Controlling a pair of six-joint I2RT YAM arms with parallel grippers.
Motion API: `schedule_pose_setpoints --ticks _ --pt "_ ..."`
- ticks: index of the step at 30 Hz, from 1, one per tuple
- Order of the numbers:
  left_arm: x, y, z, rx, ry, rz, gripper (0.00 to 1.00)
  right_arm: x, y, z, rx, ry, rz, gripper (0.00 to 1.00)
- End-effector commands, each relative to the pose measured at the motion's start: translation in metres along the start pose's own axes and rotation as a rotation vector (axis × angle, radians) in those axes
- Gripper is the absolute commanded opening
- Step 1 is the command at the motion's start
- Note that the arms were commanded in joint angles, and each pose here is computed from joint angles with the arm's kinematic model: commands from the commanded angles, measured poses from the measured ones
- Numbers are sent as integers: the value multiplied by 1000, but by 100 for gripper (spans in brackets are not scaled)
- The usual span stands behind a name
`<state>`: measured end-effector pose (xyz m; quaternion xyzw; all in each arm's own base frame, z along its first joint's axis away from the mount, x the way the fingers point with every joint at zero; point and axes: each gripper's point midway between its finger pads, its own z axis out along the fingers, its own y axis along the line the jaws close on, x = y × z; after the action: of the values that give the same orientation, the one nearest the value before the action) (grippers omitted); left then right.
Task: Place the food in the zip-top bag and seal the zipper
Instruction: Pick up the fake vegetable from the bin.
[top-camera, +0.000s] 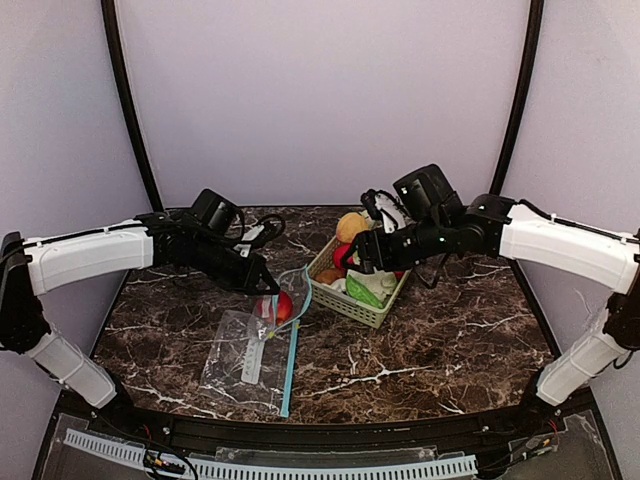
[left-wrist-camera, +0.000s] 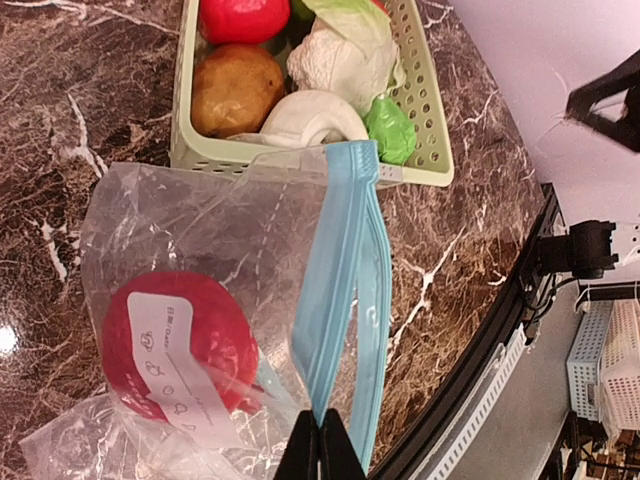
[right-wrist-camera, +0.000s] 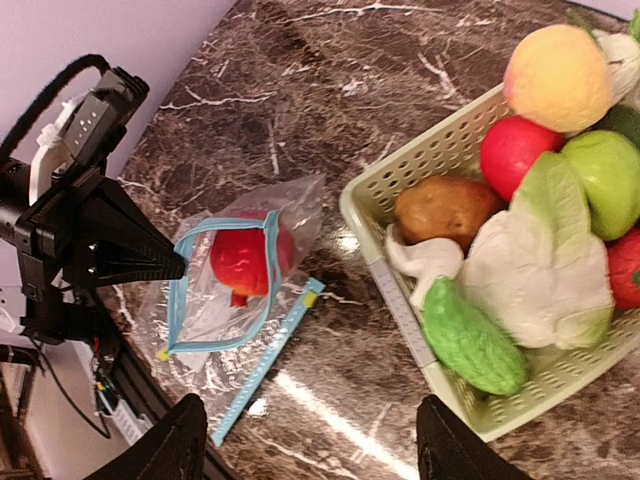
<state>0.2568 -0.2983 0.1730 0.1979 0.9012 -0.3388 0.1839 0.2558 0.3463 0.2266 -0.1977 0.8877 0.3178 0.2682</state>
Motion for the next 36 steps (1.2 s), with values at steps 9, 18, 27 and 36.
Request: schedule_pose_setpoints --ticks 9,18,27,36 --pt "-7 20 11 -38 90 193 1 -39 -112 -40 399 -68 -40 81" --pt "-6 25 3 -72 33 255 1 -57 -190 -23 611 9 -89 78" --pt "-3 28 -1 -94 29 239 1 -69 -232 17 715 100 -165 74" --pt "-2 30 -2 -104 32 231 1 -67 -264 47 802 159 -188 71"
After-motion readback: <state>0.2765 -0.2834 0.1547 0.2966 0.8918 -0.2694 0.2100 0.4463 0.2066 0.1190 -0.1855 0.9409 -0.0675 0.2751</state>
